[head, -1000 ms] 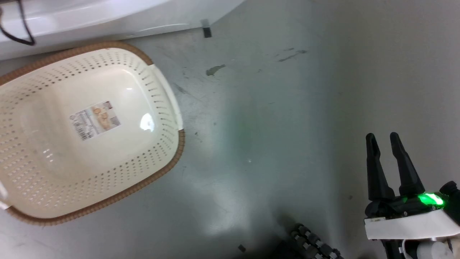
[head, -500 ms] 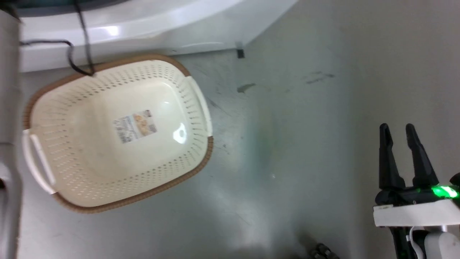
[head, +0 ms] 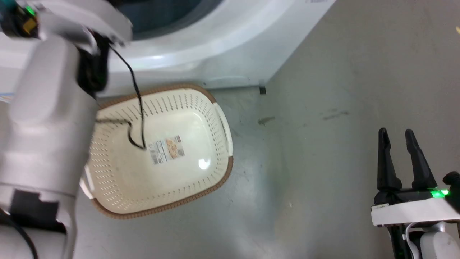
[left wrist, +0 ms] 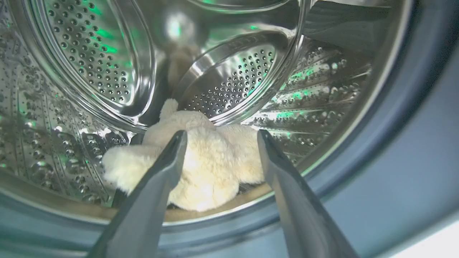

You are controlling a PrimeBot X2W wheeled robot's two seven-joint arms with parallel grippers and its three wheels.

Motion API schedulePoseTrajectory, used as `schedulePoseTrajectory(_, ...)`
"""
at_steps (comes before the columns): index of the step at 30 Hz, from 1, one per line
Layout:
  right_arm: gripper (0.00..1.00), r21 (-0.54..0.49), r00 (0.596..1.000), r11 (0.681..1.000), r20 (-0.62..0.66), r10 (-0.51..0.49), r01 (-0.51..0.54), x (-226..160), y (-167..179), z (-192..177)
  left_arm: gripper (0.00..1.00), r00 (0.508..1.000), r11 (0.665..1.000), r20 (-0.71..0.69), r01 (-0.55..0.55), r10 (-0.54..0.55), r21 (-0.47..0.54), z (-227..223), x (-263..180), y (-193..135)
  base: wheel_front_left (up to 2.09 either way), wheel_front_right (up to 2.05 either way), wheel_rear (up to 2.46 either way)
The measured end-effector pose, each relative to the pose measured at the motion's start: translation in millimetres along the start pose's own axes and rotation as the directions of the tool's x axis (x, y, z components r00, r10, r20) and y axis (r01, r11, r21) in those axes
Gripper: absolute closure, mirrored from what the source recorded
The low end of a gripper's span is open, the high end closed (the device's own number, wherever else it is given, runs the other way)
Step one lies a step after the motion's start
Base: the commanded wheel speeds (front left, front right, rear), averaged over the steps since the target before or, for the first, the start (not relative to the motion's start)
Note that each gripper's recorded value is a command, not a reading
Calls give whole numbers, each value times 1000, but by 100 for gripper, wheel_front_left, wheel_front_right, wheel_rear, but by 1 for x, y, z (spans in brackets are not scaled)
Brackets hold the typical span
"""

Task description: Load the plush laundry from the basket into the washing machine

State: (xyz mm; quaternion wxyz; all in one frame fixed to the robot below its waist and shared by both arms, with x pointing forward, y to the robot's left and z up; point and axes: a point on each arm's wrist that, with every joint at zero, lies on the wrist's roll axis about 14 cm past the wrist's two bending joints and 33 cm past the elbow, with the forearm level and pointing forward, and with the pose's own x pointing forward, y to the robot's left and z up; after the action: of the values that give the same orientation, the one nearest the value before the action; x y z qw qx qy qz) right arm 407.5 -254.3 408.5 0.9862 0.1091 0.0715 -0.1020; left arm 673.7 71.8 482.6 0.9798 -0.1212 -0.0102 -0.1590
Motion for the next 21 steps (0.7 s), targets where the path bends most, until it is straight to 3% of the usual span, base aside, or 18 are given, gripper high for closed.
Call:
schedulePoseTrajectory(8, 0, 7, 999, 999, 37, 39, -39, -11, 12, 16, 0, 999, 999, -17, -40, 41, 12, 12, -51, -4, 0, 0, 0)
schedulePoseTrajectory(21, 0, 30, 987, 991, 102, 126, -129, -36, 40, 40, 0, 984, 982, 34, -179, 177, 66, 53, -143, 18, 0, 0, 0)
